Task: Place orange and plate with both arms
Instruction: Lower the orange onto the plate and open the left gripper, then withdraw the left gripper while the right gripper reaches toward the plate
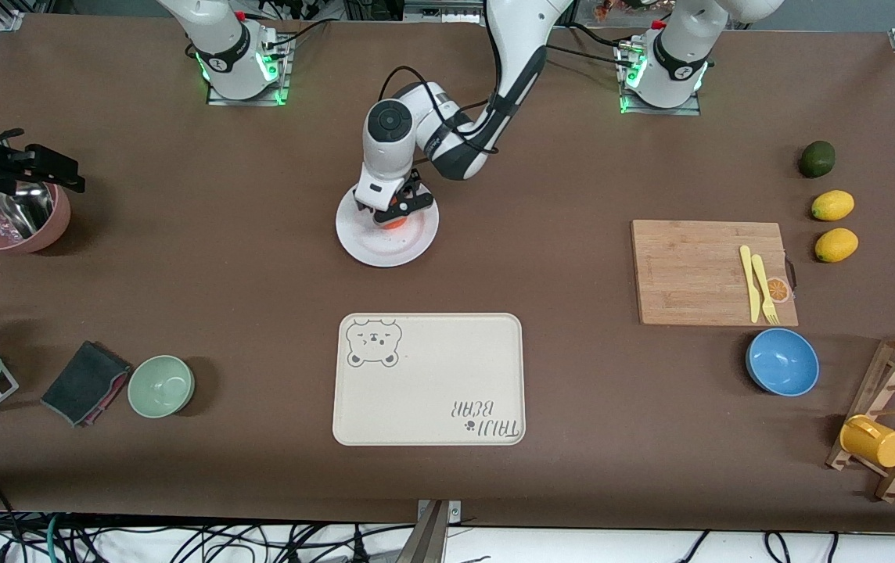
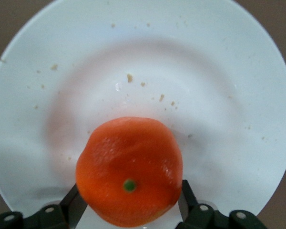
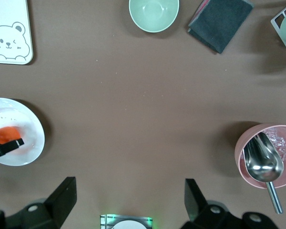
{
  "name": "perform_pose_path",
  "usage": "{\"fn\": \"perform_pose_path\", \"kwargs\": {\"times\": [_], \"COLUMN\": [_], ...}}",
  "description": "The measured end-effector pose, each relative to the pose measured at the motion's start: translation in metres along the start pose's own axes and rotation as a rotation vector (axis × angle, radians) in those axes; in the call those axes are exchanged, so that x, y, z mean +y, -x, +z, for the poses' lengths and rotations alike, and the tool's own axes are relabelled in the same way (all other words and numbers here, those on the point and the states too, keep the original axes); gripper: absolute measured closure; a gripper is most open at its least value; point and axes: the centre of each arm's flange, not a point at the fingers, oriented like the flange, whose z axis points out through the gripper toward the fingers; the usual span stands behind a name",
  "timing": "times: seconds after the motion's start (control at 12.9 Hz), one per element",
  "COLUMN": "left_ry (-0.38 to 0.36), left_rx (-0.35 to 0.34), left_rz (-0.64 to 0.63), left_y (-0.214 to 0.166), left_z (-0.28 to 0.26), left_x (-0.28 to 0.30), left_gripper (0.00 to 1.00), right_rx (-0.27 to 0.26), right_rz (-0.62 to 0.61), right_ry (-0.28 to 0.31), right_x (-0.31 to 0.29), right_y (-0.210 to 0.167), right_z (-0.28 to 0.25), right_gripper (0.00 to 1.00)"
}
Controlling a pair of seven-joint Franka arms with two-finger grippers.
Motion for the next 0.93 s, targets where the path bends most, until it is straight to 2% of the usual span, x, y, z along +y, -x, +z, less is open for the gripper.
{"fn": "perform_pose_path", "kwargs": {"times": [0.08, 0.31, 0.46, 0.77, 0.93], "left_ry": [-0.016, -0.050, -0.074, -0.113, -0.105], "left_rx": [0.007, 0.009, -0.018, -0.094, -0.133], "left_rz": [-0.008, -0.015, 0.012, 0.102, 0.157], "left_y": [-0.010, -0.040, -0.076, -0.210, -0.275], "left_z": [-0.013, -0.087, -0.141, -0.214, -0.247], "left_x": [0.001, 0.001, -0.013, -0.081, -0.129], "left_gripper": [0.01, 0.00, 0.00, 0.00, 0.00], "right_rx": [0.007, 0.014, 0.002, -0.117, -0.149], "right_rz": [0.002, 0.010, 0.018, 0.015, -0.003], "right_ry": [-0.002, -0.029, -0.038, -0.048, -0.030], "right_x": [0.001, 0.004, 0.009, 0.011, 0.013], "right_y": [-0.002, -0.005, -0.009, -0.038, -0.045], "right_z": [0.000, 0.003, 0.010, 0.070, 0.085], "right_gripper": [0.00, 0.00, 0.00, 0.00, 0.00]}}
